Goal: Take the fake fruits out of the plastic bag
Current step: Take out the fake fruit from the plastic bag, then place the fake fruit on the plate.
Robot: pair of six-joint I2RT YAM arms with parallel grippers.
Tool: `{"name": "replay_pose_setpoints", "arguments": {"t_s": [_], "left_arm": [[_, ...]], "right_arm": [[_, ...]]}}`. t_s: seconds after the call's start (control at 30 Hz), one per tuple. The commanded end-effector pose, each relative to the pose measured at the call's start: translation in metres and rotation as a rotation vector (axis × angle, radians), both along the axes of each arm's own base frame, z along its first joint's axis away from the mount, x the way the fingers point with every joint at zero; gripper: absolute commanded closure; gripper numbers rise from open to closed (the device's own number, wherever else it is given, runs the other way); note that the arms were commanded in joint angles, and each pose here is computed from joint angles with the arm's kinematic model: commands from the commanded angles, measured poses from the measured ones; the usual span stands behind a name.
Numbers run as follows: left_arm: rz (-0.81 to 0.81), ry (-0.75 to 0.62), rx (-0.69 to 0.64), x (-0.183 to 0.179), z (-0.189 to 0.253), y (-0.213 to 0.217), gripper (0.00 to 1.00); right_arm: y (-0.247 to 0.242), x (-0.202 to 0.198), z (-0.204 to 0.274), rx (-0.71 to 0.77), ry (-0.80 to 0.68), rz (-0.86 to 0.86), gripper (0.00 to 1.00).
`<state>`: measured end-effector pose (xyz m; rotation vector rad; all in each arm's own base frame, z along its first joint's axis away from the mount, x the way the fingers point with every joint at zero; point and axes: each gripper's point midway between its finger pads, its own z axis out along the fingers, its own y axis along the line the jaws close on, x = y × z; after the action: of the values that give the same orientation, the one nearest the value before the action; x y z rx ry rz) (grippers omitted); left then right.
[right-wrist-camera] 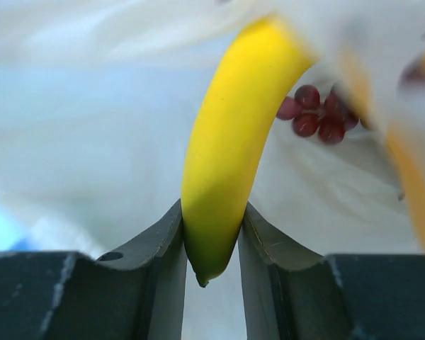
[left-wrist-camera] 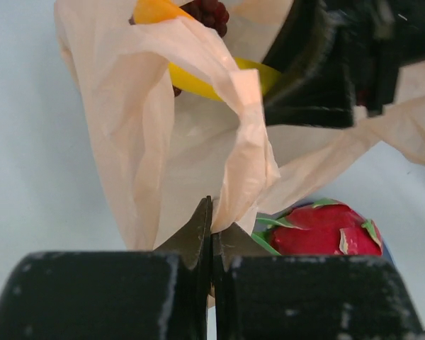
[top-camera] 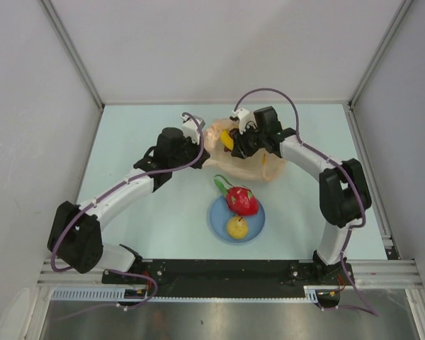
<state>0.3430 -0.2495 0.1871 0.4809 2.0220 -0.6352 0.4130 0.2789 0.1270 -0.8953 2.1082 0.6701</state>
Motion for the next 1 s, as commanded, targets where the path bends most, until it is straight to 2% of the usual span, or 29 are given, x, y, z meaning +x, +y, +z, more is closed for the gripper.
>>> {"name": "replay_pose_setpoints", "arguments": {"t_s": [0.0, 0.07, 0.13, 0.27, 0.47, 0.7, 0.8, 0.97], "left_arm": [[0.016, -0.077, -0.056, 0.012, 0.021, -0.004, 1.0], [0.017, -0.075, -0.056, 0.011, 0.02, -0.003, 1.0], [0.017, -0.07, -0.05, 0.01, 0.017, -0.003, 1.0], [0.023, -0.077, -0.043, 0.01, 0.015, 0.0, 1.0], [0.041, -0.086, -0.026, 0.022, 0.02, -0.001, 1.0], [0.014, -0.139, -0.079, 0.025, 0.05, -0.01, 1.0], [0.0, -0.148, -0.07, 0.015, 0.052, -0.005, 1.0], [-0.026, -0.153, -0.124, -0.006, 0.069, -0.002, 1.0]], "right_arm": [[-0.022, -0.047, 0.005, -0.138, -0.046, 0.237, 0.8], [-0.041, -0.064, -0.004, -0.211, -0.004, 0.267, 0.81], [-0.062, -0.065, 0.004, -0.224, -0.018, 0.265, 0.83], [-0.086, -0.093, 0.021, -0.239, -0.033, 0.335, 0.83], [-0.084, -0.148, 0.069, -0.23, -0.153, 0.489, 0.82], [-0.072, -0.206, 0.079, -0.304, -0.226, 0.645, 0.8], [-0.072, -0.225, 0.078, -0.318, -0.233, 0.68, 0.8], [-0.068, -0.251, 0.065, -0.296, -0.116, 0.669, 0.81]]}}
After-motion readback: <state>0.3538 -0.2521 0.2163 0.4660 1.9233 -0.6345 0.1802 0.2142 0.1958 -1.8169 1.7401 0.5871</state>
